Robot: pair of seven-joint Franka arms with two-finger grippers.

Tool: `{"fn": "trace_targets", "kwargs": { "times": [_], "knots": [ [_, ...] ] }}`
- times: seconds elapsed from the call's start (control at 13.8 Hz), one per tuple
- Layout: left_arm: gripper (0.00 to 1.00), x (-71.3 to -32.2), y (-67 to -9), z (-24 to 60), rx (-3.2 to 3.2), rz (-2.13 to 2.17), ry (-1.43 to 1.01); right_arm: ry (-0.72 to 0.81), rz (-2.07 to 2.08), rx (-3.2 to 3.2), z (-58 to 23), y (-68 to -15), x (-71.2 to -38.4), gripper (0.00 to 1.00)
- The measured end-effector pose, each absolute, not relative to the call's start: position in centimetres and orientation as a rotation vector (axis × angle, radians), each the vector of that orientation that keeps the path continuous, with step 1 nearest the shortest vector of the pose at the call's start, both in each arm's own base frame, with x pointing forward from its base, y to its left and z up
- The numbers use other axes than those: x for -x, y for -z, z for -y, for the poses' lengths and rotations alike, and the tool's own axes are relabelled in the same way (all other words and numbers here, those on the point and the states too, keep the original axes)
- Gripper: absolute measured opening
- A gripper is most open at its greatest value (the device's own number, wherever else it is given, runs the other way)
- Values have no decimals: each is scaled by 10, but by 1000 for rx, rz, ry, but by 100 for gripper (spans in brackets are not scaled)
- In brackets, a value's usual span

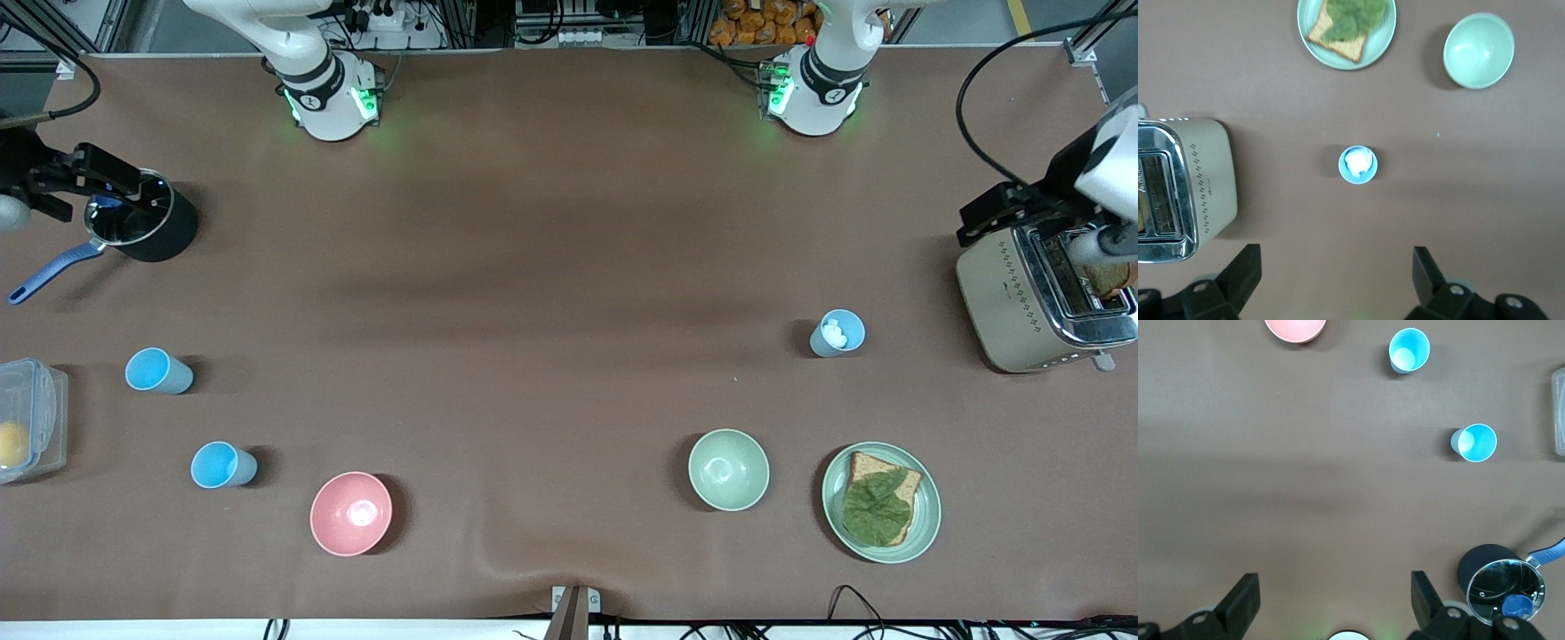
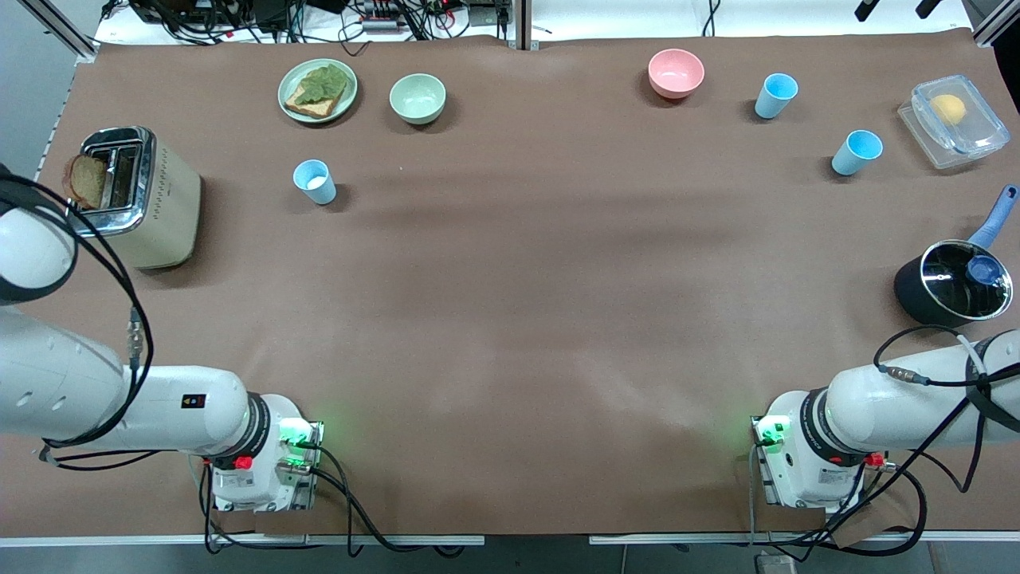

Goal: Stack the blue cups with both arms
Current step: 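Reach the left gripper down to the blue cup beside the toaster, then grasp the blue cup with the left gripper while the right gripper reaches another cup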

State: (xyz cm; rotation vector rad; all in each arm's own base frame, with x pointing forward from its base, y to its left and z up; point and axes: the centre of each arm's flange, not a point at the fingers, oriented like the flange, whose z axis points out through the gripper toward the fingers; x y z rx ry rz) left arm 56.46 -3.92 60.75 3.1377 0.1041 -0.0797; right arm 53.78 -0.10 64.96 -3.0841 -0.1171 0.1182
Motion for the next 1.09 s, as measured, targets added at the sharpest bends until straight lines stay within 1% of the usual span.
{"fn": "trace_targets", "kwargs": {
  "times": [0.07, 0.22, 0.36, 0.51, 0.65, 0.8, 0.94, 1.09],
  "knots": [
    [100, -571, -586, 39, -3138, -101, 123, -116, 116, 3085, 2, -650, -538, 100],
    [100, -582, -531, 38, -3136, -104, 130, -102, 99, 3088, 6, -651, -539, 100],
    [100, -581, -472, 38, -3136, -103, 114, -115, 45, 3092, 22, -646, -541, 100],
    [100, -570, -413, 39, -3134, -100, 74, -185, -68, 3091, 62, -621, -551, 100],
    [100, -556, -359, 38, -3132, -98, 43, -257, -183, 3074, 110, -575, -570, 100],
    [100, -550, -321, 37, -3130, -94, 58, -298, -235, 3065, 136, -523, -592, 100],
    [100, -550, -297, 37, -3128, -86, 77, -411, -261, 3043, 148, -456, -610, 100],
    [96, -551, -281, 38, -3127, -85, 99, -498, -276, 3025, 157, -392, -624, 100]
  ]
}}
